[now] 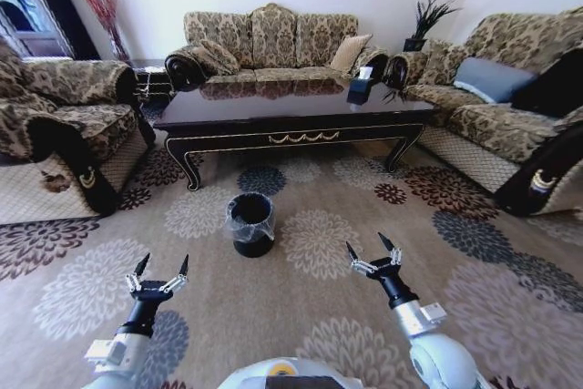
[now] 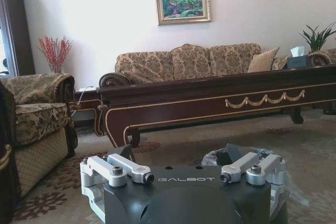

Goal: Move to the front of the table and pick up the trash from the floor, then place it into the trash bin.

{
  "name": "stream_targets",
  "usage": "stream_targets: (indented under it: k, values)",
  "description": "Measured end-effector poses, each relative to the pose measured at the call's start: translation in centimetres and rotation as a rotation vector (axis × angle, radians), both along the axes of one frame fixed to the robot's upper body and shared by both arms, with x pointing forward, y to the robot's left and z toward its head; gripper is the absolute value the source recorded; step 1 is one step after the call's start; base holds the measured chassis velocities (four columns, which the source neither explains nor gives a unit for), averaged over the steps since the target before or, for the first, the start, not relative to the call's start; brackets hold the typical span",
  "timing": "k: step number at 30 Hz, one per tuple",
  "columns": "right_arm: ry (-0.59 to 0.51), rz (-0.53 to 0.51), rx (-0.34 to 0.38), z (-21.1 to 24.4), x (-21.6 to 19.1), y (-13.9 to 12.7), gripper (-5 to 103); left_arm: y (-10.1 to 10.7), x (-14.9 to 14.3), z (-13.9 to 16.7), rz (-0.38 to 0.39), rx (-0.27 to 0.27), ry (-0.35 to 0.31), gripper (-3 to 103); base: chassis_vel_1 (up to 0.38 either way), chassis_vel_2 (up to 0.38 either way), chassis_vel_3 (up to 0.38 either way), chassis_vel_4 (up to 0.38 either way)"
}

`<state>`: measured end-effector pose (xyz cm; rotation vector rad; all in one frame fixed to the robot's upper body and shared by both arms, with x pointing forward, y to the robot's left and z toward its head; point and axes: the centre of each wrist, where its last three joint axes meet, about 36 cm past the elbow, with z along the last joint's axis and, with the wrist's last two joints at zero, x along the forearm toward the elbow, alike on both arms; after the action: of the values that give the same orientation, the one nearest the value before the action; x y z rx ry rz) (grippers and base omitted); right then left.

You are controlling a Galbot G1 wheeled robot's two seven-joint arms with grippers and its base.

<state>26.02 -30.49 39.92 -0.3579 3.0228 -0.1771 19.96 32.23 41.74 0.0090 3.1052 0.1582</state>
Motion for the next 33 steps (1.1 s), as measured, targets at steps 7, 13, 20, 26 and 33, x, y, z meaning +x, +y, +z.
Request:
stream_targets:
  k: [7, 13, 20, 26, 33]
  values:
    - [0.0, 0.0, 0.0, 0.0, 0.0, 0.0, 100, 0.0, 0.0, 0.0, 0.0, 0.0, 0.0, 100, 0.138, -0.142, -0.147, 0.138]
    - [0.0, 0.0, 0.0, 0.0, 0.0, 0.0, 100, 0.0, 0.0, 0.0, 0.0, 0.0, 0.0, 100, 0.153, -0.166, -0.165, 0.173]
    - [0.0, 0.0, 0.0, 0.0, 0.0, 0.0, 100, 0.0, 0.0, 0.0, 0.0, 0.0, 0.0, 100, 0.177, -0.176, -0.181, 0.187]
    - [0.0, 0.0, 0.0, 0.0, 0.0, 0.0, 100, 0.0, 0.0, 0.0, 0.0, 0.0, 0.0, 100, 0.162, -0.187, -0.172, 0.172]
    - [0.0, 0.0, 0.0, 0.0, 0.0, 0.0, 100, 0.0, 0.0, 0.0, 0.0, 0.0, 0.0, 100, 0.159, -0.162, -0.172, 0.165]
